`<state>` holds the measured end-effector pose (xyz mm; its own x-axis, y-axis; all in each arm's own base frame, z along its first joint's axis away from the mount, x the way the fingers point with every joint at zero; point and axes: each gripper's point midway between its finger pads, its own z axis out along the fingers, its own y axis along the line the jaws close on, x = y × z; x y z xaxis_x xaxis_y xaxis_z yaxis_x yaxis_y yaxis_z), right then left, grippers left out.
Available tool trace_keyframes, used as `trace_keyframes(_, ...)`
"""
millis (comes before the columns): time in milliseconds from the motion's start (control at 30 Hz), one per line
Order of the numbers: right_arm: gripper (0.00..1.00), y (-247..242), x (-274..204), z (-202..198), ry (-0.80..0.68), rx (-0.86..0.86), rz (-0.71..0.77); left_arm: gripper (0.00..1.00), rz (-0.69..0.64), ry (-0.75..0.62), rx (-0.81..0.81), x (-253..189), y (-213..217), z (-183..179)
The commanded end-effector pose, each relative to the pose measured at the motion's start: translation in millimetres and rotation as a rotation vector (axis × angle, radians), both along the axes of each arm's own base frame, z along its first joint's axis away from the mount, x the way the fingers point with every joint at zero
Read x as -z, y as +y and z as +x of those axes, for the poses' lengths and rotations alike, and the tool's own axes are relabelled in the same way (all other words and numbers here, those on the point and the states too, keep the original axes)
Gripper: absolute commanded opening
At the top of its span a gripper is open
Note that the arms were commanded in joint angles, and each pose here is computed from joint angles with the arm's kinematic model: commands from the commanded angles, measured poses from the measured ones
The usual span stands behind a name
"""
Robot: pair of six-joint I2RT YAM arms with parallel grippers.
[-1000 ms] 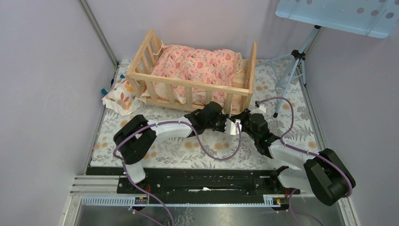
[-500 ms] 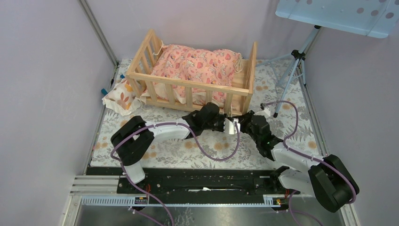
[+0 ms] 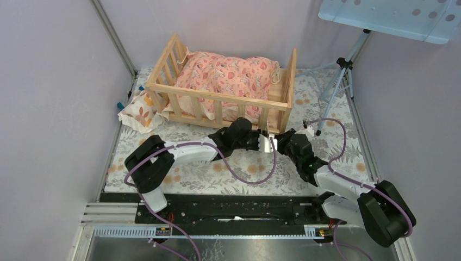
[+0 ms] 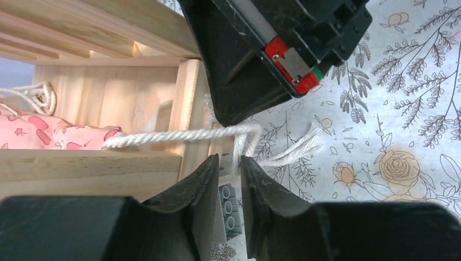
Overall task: Set up the pet bed
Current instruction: Tie the ropes to the bed frame.
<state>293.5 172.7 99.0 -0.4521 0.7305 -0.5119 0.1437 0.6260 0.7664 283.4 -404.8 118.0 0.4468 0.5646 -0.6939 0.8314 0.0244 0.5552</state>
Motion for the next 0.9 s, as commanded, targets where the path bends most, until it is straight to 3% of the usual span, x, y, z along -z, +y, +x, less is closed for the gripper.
trace_keyframes(0, 0.0, -5.7, -3.0, 2.7, -0.005, 0.039, 0.02, 0.29, -0.12, -0.035, -0.008, -39.7, -5.2, 2.1)
trace_keyframes(533, 0.0, -32.5, 16.0, -10.4, 0.074, 0.177, 0.031, 0.39, -0.226, 0.049, -0.002, -60.3, 8.0, -24.0)
trace_keyframes(867, 0.0, -39.9, 32.9, -17.9, 0.137, 0.208, 0.007, 0.64, -0.299, 0.126, -0.11, -27.6, 21.8, -26.6)
